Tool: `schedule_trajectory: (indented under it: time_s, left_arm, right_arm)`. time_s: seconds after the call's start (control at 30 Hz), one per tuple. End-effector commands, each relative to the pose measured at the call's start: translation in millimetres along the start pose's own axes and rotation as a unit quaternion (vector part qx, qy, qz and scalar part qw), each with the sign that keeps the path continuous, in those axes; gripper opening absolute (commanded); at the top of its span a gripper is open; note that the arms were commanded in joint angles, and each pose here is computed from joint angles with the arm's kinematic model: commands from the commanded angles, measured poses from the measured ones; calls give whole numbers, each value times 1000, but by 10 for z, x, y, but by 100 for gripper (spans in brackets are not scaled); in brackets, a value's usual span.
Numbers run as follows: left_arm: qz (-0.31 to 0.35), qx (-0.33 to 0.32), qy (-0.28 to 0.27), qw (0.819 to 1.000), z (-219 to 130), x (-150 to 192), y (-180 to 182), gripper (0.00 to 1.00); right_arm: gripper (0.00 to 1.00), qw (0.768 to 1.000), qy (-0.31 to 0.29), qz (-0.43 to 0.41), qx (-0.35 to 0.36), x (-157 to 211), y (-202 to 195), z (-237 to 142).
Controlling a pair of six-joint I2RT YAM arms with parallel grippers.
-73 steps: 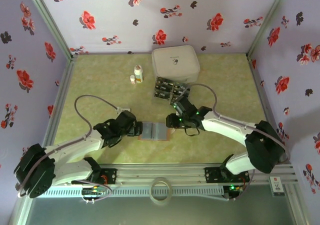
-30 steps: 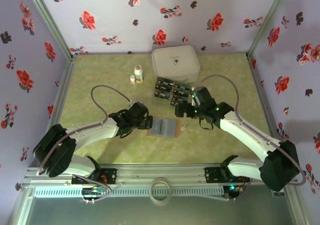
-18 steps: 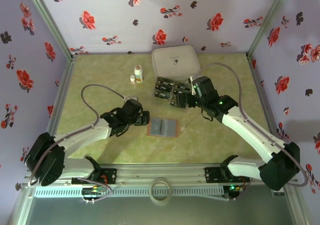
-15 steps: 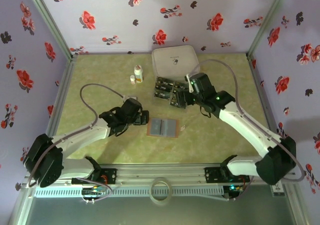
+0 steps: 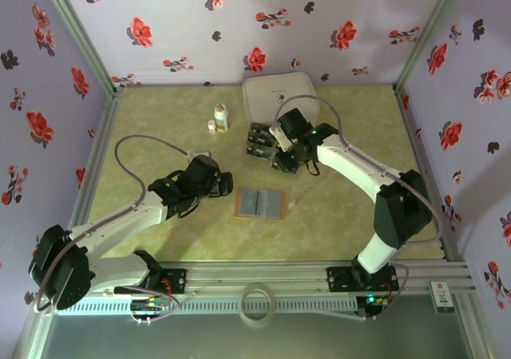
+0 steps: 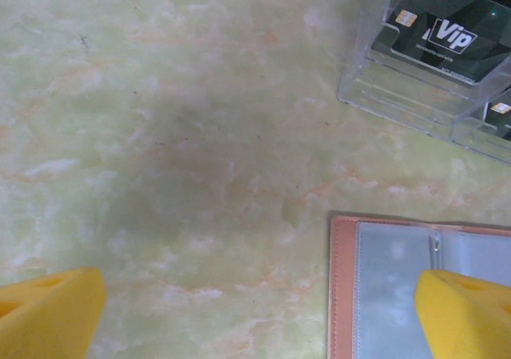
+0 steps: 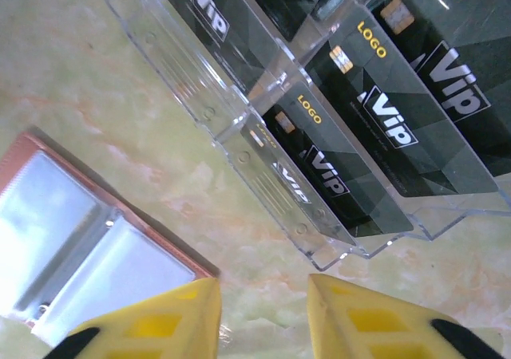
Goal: Put the credit cards into the card holder
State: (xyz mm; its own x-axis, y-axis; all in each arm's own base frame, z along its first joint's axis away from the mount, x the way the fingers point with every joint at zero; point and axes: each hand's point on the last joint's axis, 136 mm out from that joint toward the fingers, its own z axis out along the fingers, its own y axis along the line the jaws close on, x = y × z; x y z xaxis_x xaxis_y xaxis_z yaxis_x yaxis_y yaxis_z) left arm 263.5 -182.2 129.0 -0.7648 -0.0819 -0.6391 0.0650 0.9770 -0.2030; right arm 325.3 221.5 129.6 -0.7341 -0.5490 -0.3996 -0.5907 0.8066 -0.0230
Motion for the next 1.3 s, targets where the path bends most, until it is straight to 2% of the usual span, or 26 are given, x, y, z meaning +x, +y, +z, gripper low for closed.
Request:
schedule_trajectory:
  time_s: [0.0,0.3,0.7,1.27]
  left_arm:
    - [6,22,-1,1000,-35,30,-19,100]
    - [15,29,14,999,45,101,-65,100]
    - [17,31,24,999,140,130,-105,100]
    - [11,30,32,999,191,190,-89,100]
  right_arm:
    - [31,999,17,-20,32,-28,-130,73]
    - [30,996,21,-43,78,-121,-260,301]
    - [34,989,42,-86,109,-136,-252,539]
    - [32,986,70,-111,101,-6,-131,695]
